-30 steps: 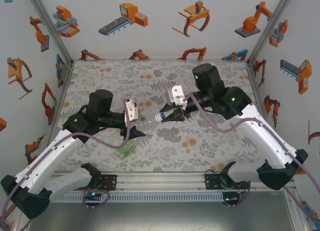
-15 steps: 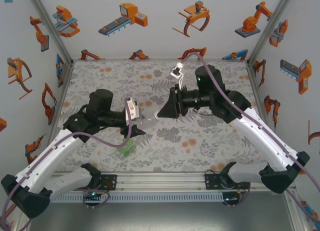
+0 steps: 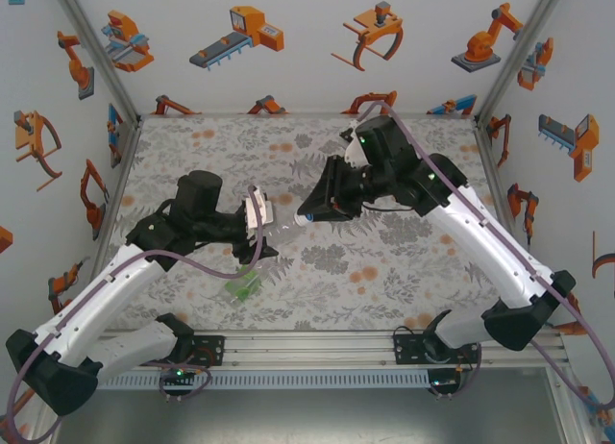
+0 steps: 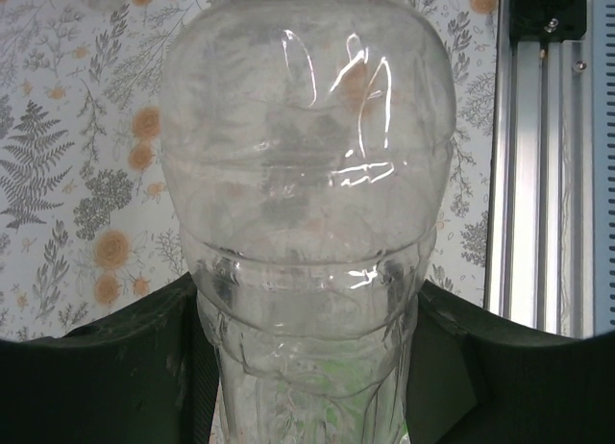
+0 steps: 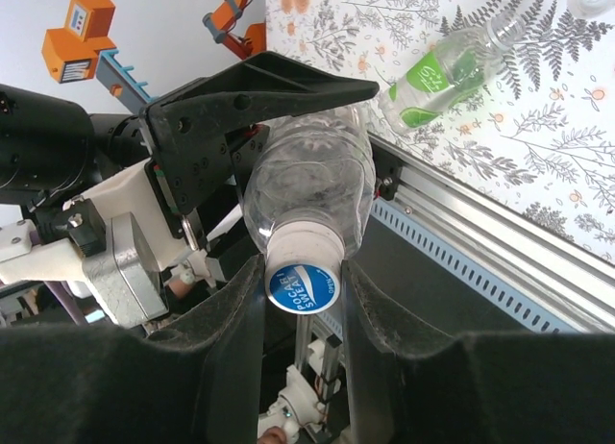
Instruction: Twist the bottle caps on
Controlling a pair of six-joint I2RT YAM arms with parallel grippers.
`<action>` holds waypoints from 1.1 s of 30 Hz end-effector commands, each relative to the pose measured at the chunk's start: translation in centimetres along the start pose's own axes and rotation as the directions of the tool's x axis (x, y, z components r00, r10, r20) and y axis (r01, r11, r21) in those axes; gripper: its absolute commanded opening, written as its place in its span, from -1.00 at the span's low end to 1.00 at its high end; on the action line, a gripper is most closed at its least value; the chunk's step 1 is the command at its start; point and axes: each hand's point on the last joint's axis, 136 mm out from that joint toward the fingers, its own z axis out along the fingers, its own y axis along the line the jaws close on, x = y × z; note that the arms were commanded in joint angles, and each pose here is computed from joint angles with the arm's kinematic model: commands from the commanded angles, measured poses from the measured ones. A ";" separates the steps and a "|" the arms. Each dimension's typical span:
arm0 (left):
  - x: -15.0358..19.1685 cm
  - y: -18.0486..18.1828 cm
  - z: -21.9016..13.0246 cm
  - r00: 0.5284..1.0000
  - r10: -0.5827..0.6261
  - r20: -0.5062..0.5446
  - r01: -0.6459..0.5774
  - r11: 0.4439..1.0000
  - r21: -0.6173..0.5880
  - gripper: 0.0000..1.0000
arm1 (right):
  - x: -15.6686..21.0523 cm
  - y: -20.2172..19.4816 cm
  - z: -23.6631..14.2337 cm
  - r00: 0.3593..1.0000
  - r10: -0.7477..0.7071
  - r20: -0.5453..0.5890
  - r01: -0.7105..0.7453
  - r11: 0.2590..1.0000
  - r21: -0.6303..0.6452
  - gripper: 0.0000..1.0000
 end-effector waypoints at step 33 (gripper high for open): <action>0.6 1.6 -0.3 0.989 -0.149 0.022 0.151 0.980 -0.132 0.51 | -26.1 -20.5 -1.1 0.956 -0.283 0.082 0.124 0.638 0.760 -1.00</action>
